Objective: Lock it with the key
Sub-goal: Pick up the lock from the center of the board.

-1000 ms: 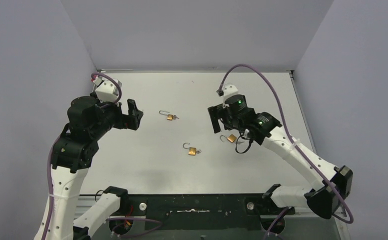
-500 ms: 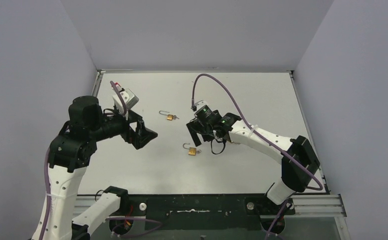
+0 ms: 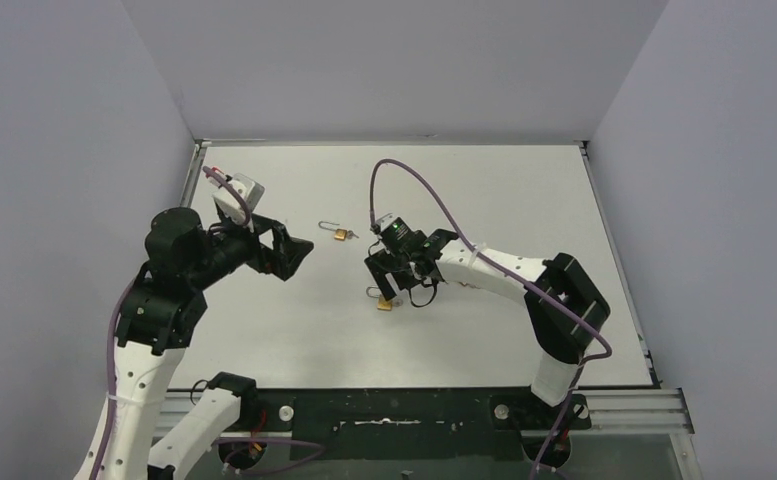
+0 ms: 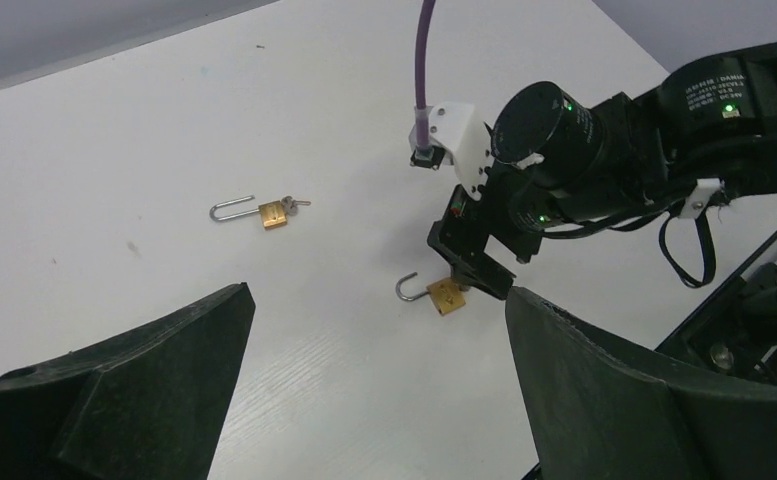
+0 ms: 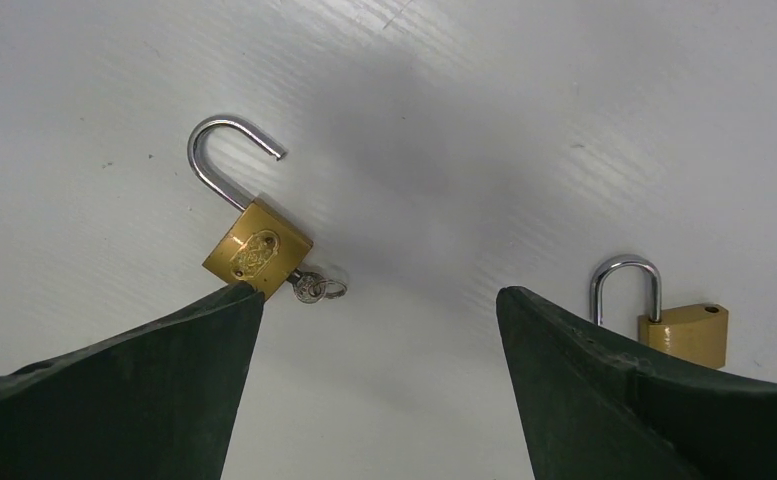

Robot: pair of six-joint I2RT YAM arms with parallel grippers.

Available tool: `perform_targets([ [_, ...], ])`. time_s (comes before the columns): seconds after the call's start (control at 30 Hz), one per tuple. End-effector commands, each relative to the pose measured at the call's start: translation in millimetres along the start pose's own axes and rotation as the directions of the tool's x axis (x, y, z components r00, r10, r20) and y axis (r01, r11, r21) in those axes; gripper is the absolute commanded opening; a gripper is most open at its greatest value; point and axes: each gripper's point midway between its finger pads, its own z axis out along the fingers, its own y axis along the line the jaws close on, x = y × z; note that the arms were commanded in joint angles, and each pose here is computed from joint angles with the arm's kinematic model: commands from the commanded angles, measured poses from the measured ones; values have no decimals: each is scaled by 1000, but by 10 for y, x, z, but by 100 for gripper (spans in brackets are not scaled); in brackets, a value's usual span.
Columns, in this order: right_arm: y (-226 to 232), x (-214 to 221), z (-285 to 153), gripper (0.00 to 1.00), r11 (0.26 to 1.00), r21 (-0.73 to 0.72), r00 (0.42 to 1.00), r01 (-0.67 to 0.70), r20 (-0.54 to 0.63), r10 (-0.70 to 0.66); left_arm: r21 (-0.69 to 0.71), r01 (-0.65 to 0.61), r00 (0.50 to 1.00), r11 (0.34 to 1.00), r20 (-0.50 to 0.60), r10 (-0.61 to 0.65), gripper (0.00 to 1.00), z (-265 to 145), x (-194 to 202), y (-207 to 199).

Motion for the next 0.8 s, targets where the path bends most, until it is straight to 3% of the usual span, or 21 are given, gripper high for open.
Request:
perform_targets([
  [0.0, 179, -274, -10, 90, 999, -48, 997, 0, 76, 4, -58, 14, 993, 998, 117, -7, 97, 95, -292, 127],
  [0.27, 580, -156, 115, 84, 986, -34, 987, 161, 30, -160, -137, 17, 999, 990, 43, -11, 97, 141, -147, 302],
  [0.57, 496, -16, 234, 79, 988, 21, 988, 155, -4, -155, -96, 96, 993, 991, 72, -89, 97, 159, -78, 217],
  [0.77, 567, -13, 290, 75, 991, -26, 991, 134, -8, -135, -108, 141, 986, 984, 102, -131, 97, 216, -72, 260],
])
